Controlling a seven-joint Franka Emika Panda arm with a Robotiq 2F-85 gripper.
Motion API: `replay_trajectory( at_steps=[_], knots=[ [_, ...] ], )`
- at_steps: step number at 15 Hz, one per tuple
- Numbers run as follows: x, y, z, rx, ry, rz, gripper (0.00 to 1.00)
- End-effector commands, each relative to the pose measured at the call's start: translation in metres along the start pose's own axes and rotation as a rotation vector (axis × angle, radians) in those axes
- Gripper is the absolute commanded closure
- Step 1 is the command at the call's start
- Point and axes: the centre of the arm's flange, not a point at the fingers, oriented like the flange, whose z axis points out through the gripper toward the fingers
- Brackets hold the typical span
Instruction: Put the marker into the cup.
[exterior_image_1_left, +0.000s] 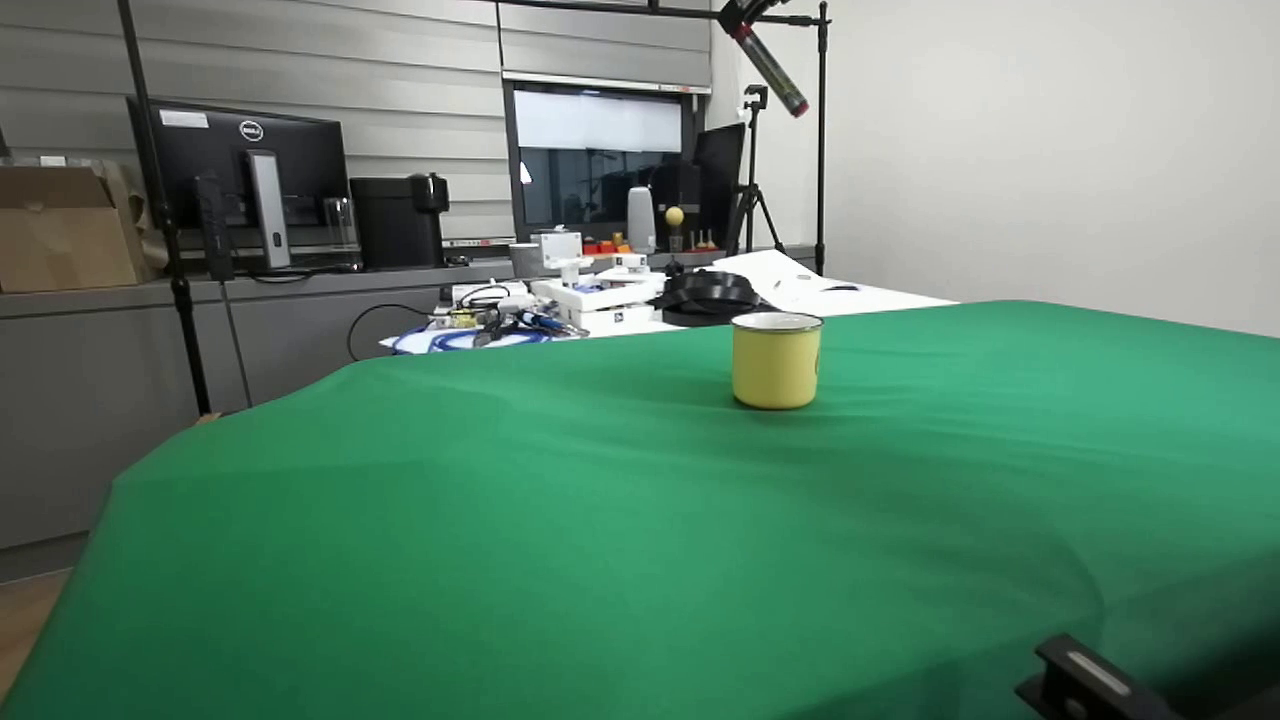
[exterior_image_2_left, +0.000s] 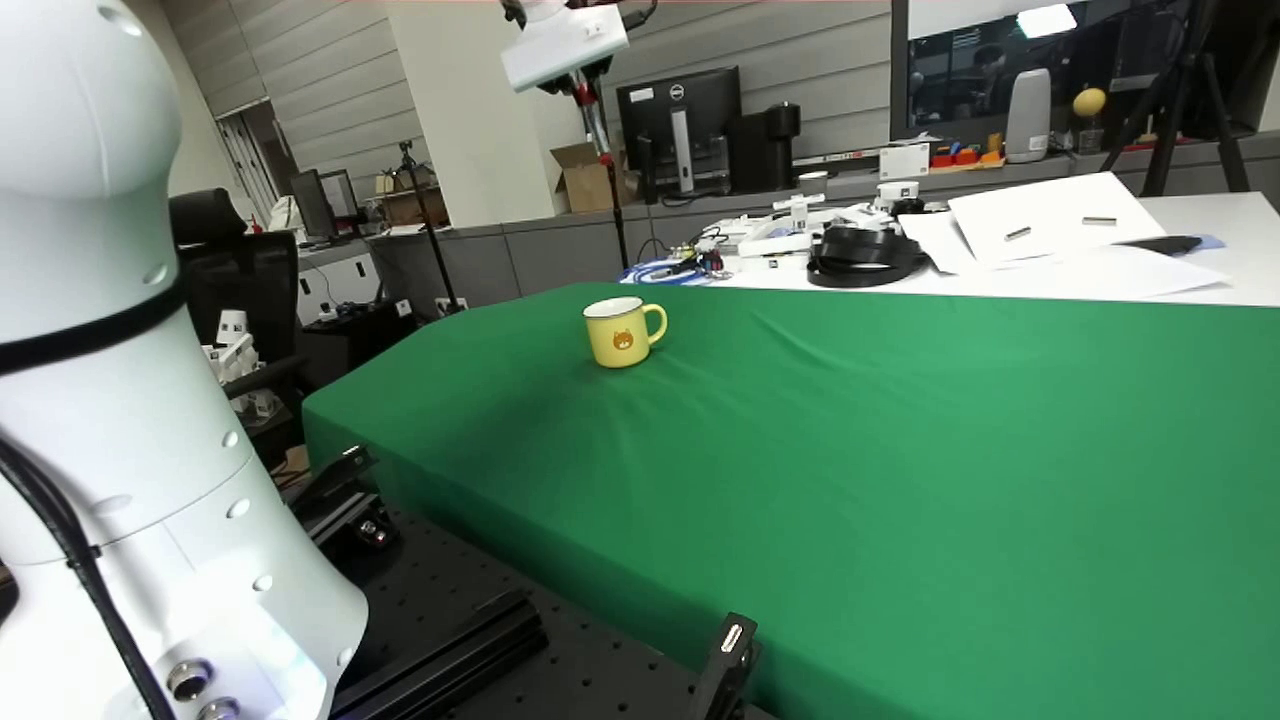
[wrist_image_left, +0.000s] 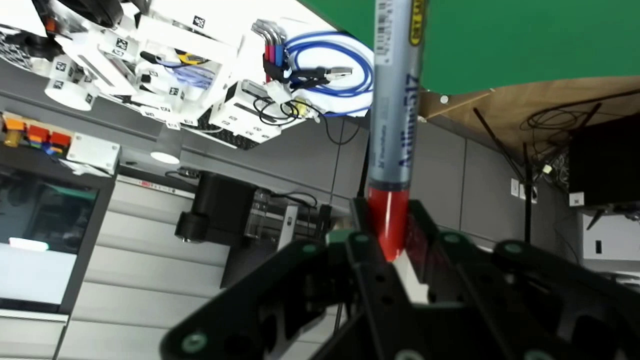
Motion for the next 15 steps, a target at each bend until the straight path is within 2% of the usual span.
replay_trajectory(
  at_steps=[1,2,12,13,15],
  knots=[
    [-0.004,0.003,0.004,0.012,0.017,-0.006,0.95],
    [-0.009,0.006,0.008,0.017,0.012,-0.013,0.79],
    [-0.008,0.003,0.01,0.022,0.011,-0.019,0.79],
    [-0.008,0.003,0.01,0.022,0.011,-0.019,0.95],
    [-0.014,-0.001,0.011,0.016,0.041,0.0,0.95]
  ],
)
